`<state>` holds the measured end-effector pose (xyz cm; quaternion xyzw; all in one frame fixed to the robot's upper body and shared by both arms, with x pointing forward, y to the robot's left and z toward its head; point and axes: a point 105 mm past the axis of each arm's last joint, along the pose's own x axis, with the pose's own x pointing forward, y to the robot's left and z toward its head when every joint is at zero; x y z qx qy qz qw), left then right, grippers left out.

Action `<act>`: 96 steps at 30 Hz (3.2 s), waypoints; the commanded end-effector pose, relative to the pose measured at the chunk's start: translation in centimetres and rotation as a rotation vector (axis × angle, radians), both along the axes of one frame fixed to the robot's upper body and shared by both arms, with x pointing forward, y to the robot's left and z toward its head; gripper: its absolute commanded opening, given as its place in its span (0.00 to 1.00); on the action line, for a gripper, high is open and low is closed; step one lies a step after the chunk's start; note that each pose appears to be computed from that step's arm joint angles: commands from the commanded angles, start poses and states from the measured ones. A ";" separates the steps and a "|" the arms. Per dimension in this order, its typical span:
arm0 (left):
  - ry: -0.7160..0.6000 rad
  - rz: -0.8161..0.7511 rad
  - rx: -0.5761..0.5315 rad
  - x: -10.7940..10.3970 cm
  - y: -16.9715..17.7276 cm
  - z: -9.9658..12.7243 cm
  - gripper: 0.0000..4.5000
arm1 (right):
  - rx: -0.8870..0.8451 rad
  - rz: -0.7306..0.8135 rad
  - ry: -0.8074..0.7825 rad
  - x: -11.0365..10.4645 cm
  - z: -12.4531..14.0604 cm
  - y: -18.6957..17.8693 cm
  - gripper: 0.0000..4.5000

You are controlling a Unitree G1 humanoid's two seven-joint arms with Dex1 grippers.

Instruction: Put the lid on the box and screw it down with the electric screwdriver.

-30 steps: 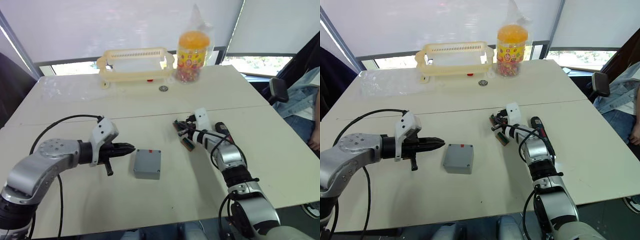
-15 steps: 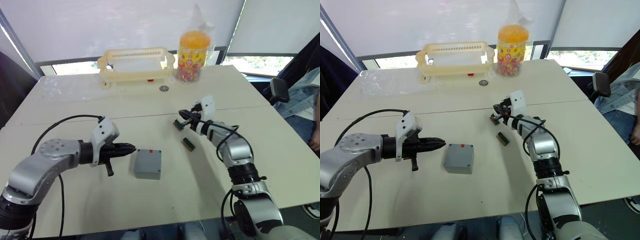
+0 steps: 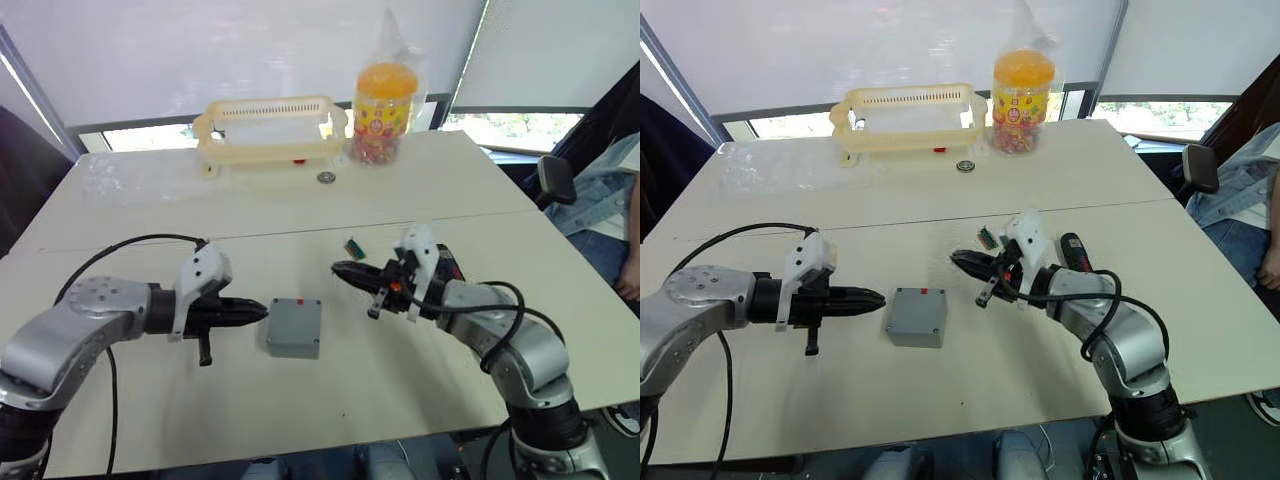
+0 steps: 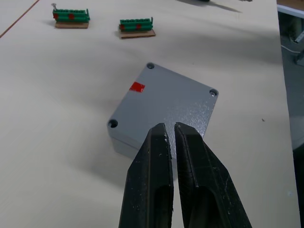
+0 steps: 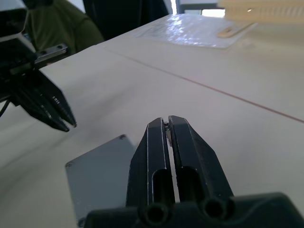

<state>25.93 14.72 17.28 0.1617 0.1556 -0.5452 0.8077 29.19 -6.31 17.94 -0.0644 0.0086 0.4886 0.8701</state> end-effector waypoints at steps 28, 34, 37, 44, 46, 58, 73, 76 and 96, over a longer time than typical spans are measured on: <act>-0.046 0.017 0.017 -0.2 0.2 0.1 0.06 | -0.064 0.038 -0.017 0.0 -3.3 1.3 0.01; -0.048 0.020 0.014 -0.1 0.1 0.1 0.06 | -0.079 0.046 -0.016 0.1 -3.7 1.5 0.01; -0.048 0.024 0.014 -0.1 0.1 0.0 0.06 | -0.096 0.051 -0.014 0.2 -4.0 1.5 0.01; -0.053 0.031 0.010 0.0 0.1 0.0 0.06 | -0.148 0.062 -0.017 0.9 -4.0 1.7 0.01; -0.054 0.034 0.009 0.1 0.1 0.0 0.06 | -0.161 0.065 -0.017 1.1 -3.9 1.7 0.01; -0.058 0.051 0.003 0.2 0.3 -0.1 0.06 | -0.118 0.079 -0.034 0.8 -1.9 1.3 0.76; -0.104 -0.125 0.005 0.2 -0.9 3.2 0.06 | -0.302 -0.298 0.294 2.1 5.3 -12.8 0.94; -0.122 -0.172 -0.004 -0.1 -1.7 3.9 0.06 | -0.335 -0.465 0.419 2.4 5.9 -16.4 0.98; -0.152 -0.423 0.071 -3.5 -5.5 2.2 0.06 | -0.405 -0.634 1.033 -0.3 -2.6 -21.3 0.98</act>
